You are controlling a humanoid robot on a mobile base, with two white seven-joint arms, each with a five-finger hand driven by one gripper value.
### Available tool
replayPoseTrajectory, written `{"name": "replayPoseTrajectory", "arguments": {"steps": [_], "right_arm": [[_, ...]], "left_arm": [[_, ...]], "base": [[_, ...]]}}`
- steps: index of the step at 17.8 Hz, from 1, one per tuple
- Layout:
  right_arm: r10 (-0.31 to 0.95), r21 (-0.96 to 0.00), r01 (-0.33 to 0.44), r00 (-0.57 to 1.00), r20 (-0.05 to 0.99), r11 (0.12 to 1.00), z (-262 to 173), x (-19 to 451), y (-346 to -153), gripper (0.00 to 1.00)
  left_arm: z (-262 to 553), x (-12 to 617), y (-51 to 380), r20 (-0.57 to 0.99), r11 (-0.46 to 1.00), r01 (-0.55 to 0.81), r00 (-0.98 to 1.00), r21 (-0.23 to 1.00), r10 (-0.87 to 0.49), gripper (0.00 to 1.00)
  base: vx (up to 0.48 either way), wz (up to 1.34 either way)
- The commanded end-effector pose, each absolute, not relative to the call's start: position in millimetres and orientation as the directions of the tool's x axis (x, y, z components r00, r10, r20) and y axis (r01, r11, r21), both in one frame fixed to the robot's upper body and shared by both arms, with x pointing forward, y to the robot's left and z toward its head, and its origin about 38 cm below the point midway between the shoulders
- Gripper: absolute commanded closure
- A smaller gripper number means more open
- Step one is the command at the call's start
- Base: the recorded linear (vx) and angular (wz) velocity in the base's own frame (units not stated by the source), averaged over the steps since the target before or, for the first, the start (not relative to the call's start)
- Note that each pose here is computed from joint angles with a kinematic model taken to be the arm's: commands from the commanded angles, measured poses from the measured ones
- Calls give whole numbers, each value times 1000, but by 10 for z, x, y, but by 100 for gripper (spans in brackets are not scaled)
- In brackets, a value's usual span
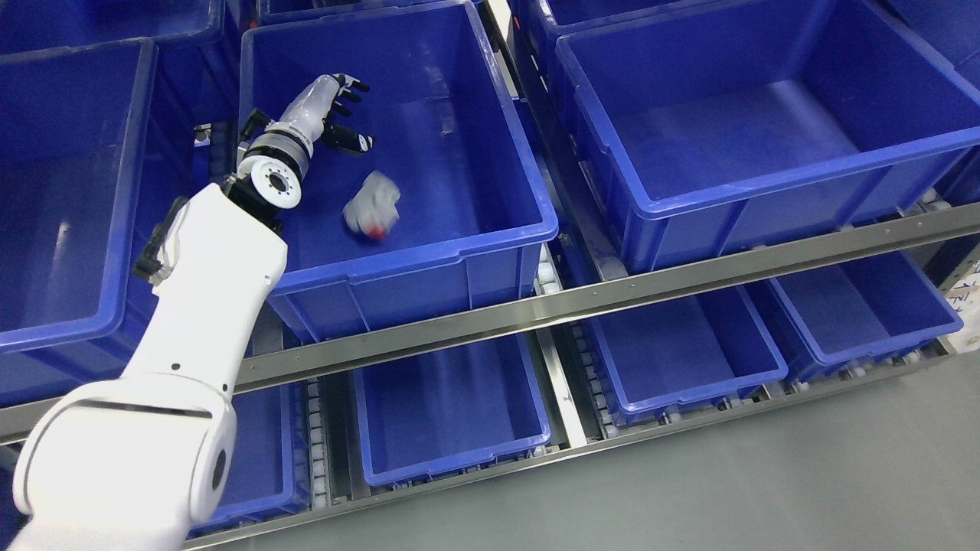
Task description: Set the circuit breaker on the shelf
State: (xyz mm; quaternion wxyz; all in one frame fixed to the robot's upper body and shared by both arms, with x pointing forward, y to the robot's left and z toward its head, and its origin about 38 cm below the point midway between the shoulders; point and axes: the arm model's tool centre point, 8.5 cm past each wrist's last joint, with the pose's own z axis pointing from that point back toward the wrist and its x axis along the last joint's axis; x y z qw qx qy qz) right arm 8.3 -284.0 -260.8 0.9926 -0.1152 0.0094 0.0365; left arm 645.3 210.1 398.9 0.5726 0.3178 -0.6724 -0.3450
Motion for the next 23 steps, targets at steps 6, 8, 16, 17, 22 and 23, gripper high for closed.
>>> {"name": "replayPoseTrajectory", "arguments": {"steps": [6,8,16,17,22,23], "right_arm": [[102,-246,-84,993,62,966,-2594,182,-2931,0],[102,-247,-83,993,62,965,-2594,182,-2933,0],[101,-246,-83,993,62,966,-2594,182,-2931,0],[102,-247,-83,993,62,965,-2594,182,-2933,0],[102,-247,-83,993,62,965,-2594,182,-2933,0],[100,-245,-82,993,63,966,-2594,183,-2931,0]], "left_arm": [[4997,6194,2673,896,953,-173,-330,250,-296,7],[5106,6123,2702,910,991,-108,-398,75,-112,1],[4877,5431,2457,779,997,-12,-623,70,-62,0],[4666,5327,2285,781,992,10,-618,122,-90,0],[4318,5107,2214,791,992,-14,-602,128,-111,0],[4315,5093,2230,790,992,-20,-603,123,-110,0]], "base": [[0,0],[0,0],[0,1],[2,11],[-28,-41],[-62,-64]]}}
